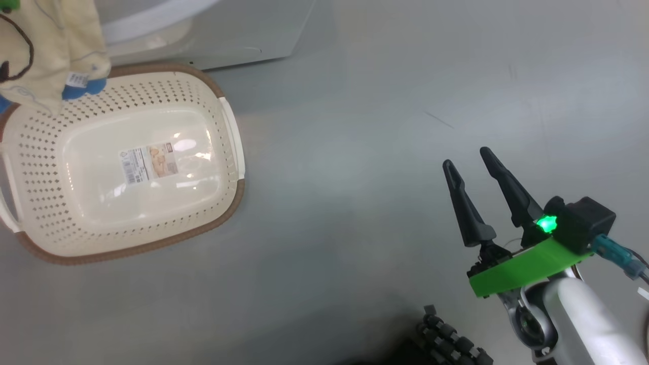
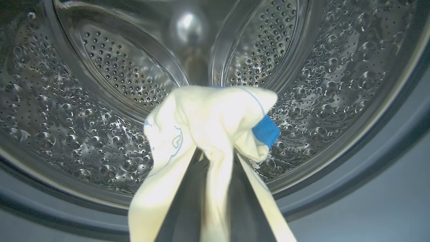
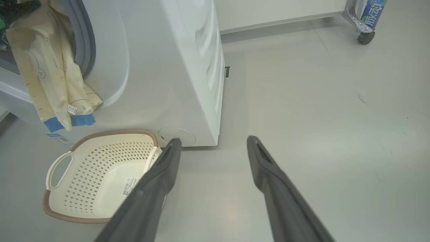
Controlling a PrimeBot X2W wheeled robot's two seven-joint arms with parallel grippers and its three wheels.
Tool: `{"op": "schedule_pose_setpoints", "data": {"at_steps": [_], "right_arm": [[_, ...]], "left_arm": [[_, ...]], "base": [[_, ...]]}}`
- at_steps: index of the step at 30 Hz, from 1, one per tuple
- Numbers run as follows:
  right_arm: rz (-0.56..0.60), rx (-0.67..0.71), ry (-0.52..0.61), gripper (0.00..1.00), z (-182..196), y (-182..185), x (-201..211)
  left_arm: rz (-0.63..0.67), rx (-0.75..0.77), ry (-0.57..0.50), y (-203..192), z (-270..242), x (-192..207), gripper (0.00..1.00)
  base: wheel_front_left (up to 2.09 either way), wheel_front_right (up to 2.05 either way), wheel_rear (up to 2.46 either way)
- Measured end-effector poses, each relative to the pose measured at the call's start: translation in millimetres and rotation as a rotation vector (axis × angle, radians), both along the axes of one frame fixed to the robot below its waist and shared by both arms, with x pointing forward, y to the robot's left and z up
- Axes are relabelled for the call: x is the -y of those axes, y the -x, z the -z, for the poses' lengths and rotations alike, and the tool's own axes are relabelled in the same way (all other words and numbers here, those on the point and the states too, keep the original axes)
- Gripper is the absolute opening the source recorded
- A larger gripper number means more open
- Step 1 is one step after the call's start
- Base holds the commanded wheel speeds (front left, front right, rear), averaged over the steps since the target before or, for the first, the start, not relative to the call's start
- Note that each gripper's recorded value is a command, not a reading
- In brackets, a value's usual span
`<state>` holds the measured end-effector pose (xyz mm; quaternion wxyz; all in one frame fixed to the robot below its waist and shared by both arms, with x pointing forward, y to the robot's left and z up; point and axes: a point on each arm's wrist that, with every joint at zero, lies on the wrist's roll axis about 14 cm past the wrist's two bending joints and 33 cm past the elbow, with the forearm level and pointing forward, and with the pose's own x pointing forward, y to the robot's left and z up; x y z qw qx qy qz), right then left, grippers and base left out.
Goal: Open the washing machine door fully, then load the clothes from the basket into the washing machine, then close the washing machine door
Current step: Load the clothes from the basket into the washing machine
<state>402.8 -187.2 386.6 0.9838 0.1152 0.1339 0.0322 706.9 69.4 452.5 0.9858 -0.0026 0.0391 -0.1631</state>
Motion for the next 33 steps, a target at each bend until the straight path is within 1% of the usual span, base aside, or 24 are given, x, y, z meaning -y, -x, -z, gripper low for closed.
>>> {"op": "schedule_pose_setpoints", "data": {"at_steps": [5, 10, 12, 16, 18, 21, 25, 29, 33], "right_arm": [[0.007, -0.042, 0.001, 1.0, 16.4, -1.3, 1.2], [0.013, -0.094, -0.011, 1.0, 36.5, -0.6, -1.2], [0.011, -0.136, -0.021, 1.0, 51.3, 2.2, -4.5], [0.007, -0.176, -0.033, 1.0, 66.4, 4.8, -9.5], [0.002, -0.186, -0.038, 1.0, 71.1, 4.3, -12.3], [-0.011, -0.182, -0.044, 1.0, 72.3, 0.5, -16.2], [-0.019, -0.175, -0.054, 1.0, 70.4, -0.9, -21.2], [-0.017, -0.174, -0.052, 1.0, 68.7, 0.0, -20.3], [-0.01, -0.178, -0.051, 1.0, 68.9, 1.2, -18.2]], "left_arm": [[0.016, -0.035, -0.018, -22.8, 14.7, 10.3, 0.0], [0.014, -0.096, -0.028, -42.2, 41.6, 14.2, 0.0], [0.011, -0.105, -0.024, -53.7, 52.9, 16.7, 0.0], [0.02, -0.094, -0.03, -63.5, 64.1, 21.2, 0.0], [0.02, -0.065, -0.031, -67.7, 64.3, 22.4, 0.0], [0.031, 0.036, -0.048, -71.8, 51.4, 26.4, 0.0], [0.04, 0.186, -0.056, -74.9, 21.2, 32.1, 0.0], [0.049, 0.276, -0.058, -78.6, -6.6, 37.7, 0.0], [0.06, 0.367, -0.028, -78.0, -33.2, 43.1, 0.0]], "base": [[0.0, 0.0, 0.0], [0.0, 0.0, 0.0], [0.0, 0.0, 0.0], [0.0, 0.0, 0.0], [0.0, 0.0, 0.0], [0.0, 0.0, 0.0], [0.0, 0.0, 0.0], [0.0, 0.0, 0.0], [0.0, 0.0, 0.0]]}}
